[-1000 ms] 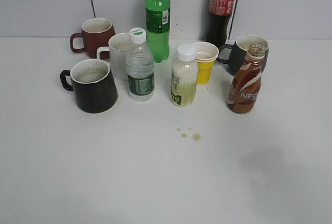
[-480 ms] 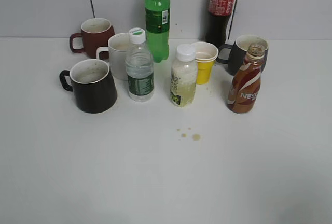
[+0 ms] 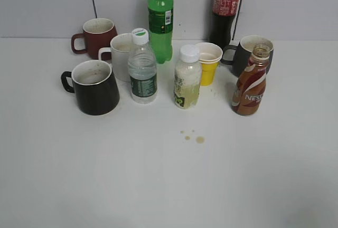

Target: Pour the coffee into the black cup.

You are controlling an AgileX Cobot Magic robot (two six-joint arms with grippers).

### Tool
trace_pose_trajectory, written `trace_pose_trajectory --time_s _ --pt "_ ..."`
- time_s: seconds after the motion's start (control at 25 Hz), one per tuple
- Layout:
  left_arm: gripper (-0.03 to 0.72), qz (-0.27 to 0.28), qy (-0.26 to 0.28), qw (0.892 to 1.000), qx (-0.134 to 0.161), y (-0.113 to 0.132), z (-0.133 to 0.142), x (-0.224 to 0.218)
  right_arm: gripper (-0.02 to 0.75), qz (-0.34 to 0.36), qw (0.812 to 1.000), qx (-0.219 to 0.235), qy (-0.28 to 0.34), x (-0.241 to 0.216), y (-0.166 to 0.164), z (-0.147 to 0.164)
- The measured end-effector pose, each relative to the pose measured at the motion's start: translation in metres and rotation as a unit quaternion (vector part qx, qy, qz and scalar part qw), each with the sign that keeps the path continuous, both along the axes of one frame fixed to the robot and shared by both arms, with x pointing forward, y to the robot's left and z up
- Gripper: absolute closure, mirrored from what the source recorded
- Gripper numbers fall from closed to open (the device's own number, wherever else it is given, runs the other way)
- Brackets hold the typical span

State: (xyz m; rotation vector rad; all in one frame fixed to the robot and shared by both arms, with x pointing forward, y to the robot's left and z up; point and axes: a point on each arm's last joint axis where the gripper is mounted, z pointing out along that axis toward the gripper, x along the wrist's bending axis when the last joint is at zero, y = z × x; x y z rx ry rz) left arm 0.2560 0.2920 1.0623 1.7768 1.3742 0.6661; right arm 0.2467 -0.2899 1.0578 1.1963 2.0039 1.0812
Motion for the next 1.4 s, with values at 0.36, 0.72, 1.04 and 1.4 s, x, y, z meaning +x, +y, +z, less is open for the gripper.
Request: trace_pose_trajectory --time_s 0.36,0.72,1.04,1.4 --pt "0.447 0.000 0.000 1.000 0.000 0.000 0.000 0.000 0.145 0.000 1.000 0.001 0.000 0.000 0.000 0.000" --pt "0.447 0.091 -0.028 0.995 -0.004 0.004 0.001 -0.008 0.145 -0.081 0.997 0.002 -0.001 0.001 -0.001 0.000" --pt "0.447 0.110 -0.086 0.990 -0.012 0.005 0.001 -0.027 0.146 -0.148 0.988 0.013 -0.053 -0.014 -0.004 0.000" --pt "0.447 0.110 -0.088 0.990 -0.012 0.005 0.001 -0.027 0.146 -0.148 0.987 0.015 -0.056 -0.016 -0.003 0.000"
